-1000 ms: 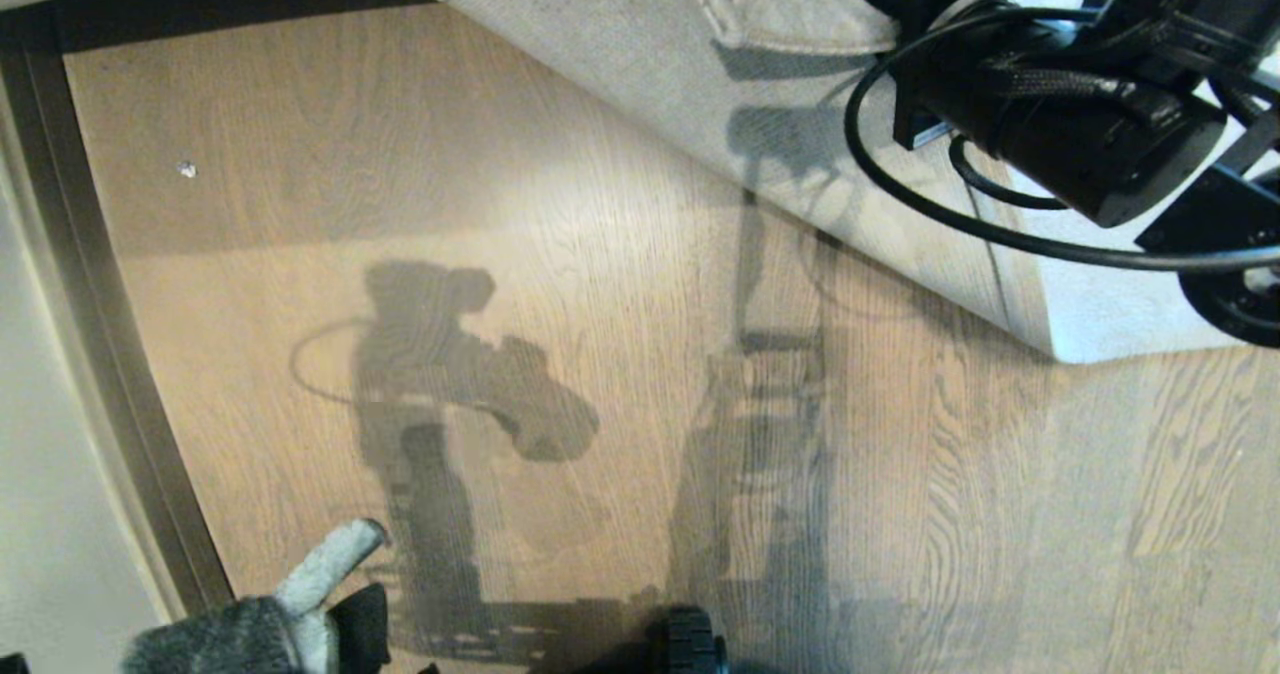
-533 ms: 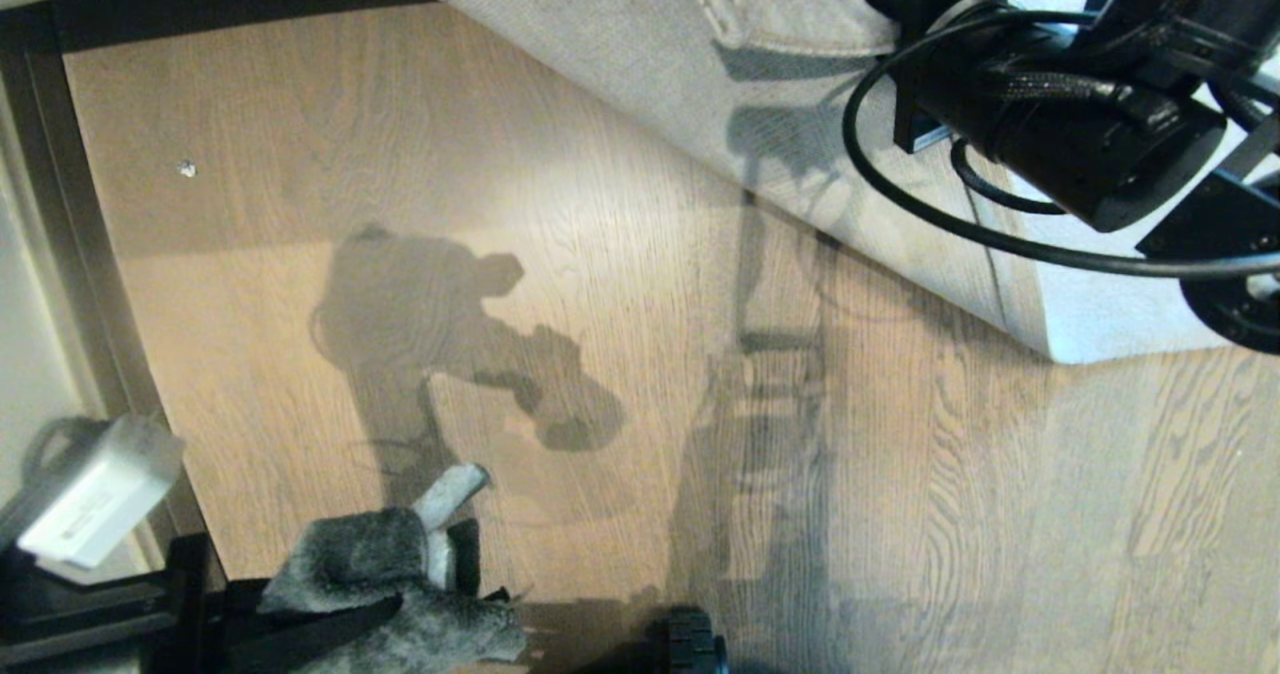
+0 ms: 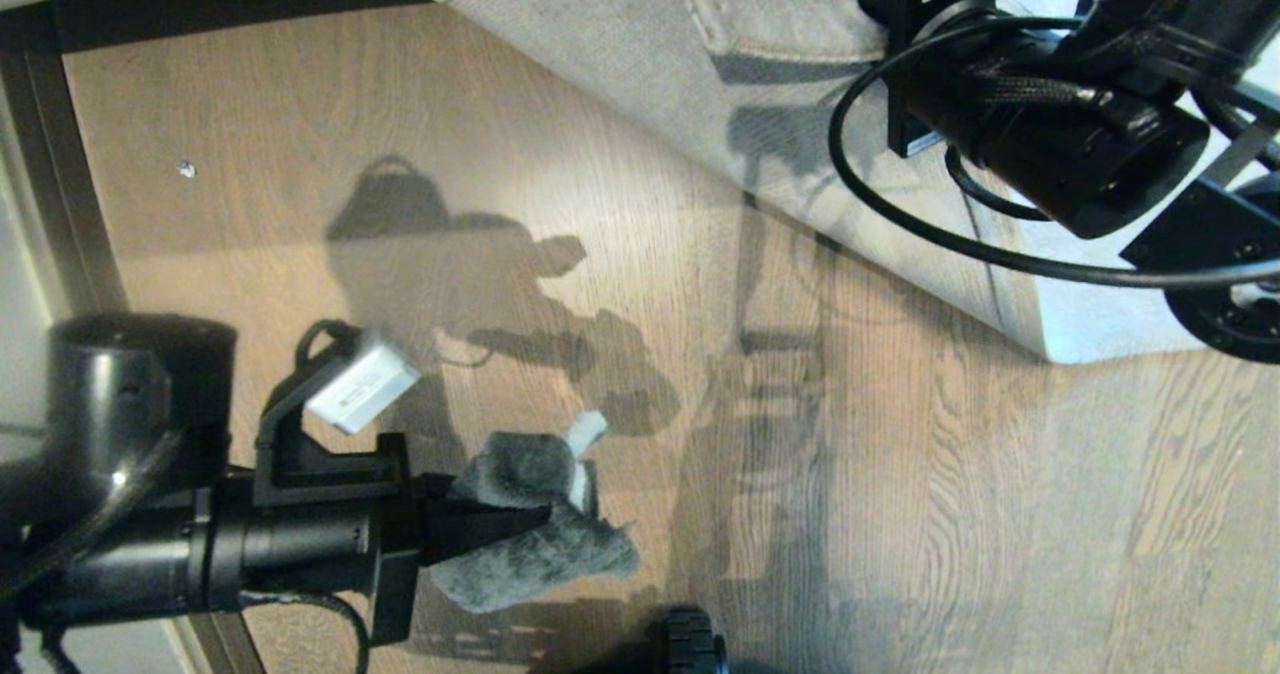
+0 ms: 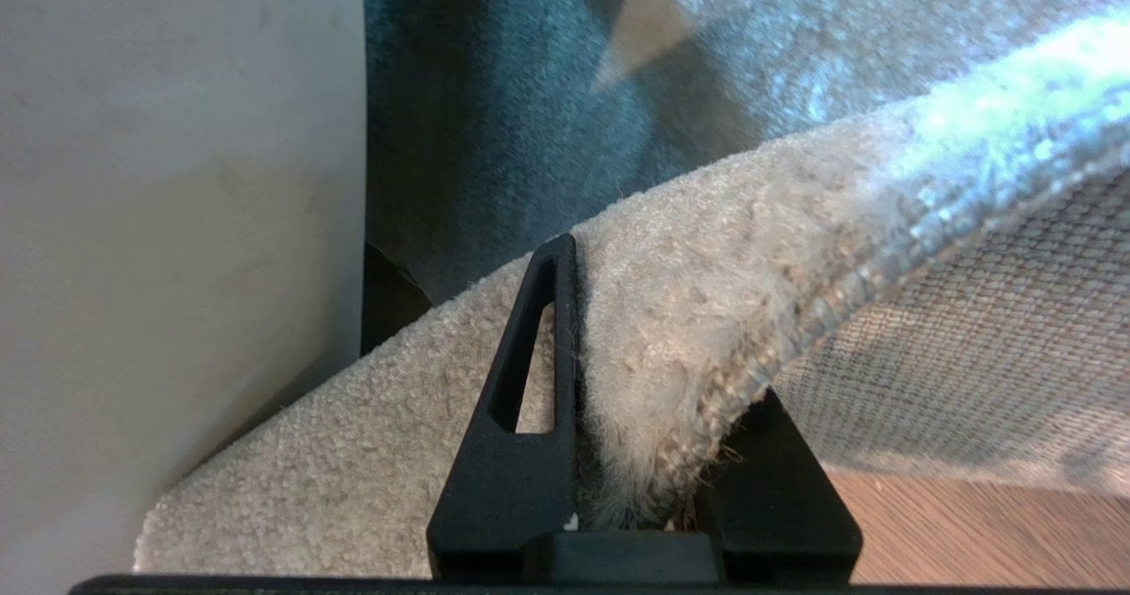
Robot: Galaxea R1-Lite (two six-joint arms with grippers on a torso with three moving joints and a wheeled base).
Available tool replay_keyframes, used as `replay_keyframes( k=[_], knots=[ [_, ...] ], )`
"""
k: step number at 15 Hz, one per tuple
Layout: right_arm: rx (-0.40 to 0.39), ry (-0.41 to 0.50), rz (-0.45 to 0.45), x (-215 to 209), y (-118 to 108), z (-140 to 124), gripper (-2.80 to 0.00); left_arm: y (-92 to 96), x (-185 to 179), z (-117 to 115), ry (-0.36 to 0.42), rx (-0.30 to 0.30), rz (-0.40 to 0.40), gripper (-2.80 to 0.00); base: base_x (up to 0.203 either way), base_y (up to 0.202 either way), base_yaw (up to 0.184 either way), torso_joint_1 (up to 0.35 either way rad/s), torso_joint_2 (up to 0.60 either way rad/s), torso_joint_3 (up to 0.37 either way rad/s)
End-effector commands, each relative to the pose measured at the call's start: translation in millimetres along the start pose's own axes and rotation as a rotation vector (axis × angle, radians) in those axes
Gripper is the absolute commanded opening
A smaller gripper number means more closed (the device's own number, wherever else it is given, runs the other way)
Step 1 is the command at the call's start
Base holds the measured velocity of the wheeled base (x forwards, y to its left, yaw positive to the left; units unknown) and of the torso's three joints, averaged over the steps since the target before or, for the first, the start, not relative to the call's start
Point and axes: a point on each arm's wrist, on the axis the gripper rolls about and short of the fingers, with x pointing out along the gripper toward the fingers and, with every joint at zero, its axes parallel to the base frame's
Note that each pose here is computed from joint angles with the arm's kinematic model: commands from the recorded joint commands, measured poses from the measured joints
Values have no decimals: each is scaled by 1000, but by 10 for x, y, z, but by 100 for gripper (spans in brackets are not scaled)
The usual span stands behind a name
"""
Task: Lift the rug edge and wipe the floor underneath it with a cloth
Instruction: Wipe the floor under the carpet with a rag
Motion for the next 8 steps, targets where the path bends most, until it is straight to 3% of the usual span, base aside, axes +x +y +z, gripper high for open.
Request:
replay_keyframes(
  k=[1, 5, 8],
  knots=[
    [10, -9, 17, 24, -10, -23, -280, 49, 372, 109, 42, 9, -70, -280, 0, 0, 0, 0, 0, 0],
    [-2, -15, 10, 45, -41, -48, -280, 48, 795, 320, 42, 48, -140, -280, 0, 0, 0, 0, 0, 0],
    [-3, -16, 8, 54, -51, -58, -280, 85, 1129, 351, 11, 67, -171, -280, 0, 0, 0, 0, 0, 0]
  ],
)
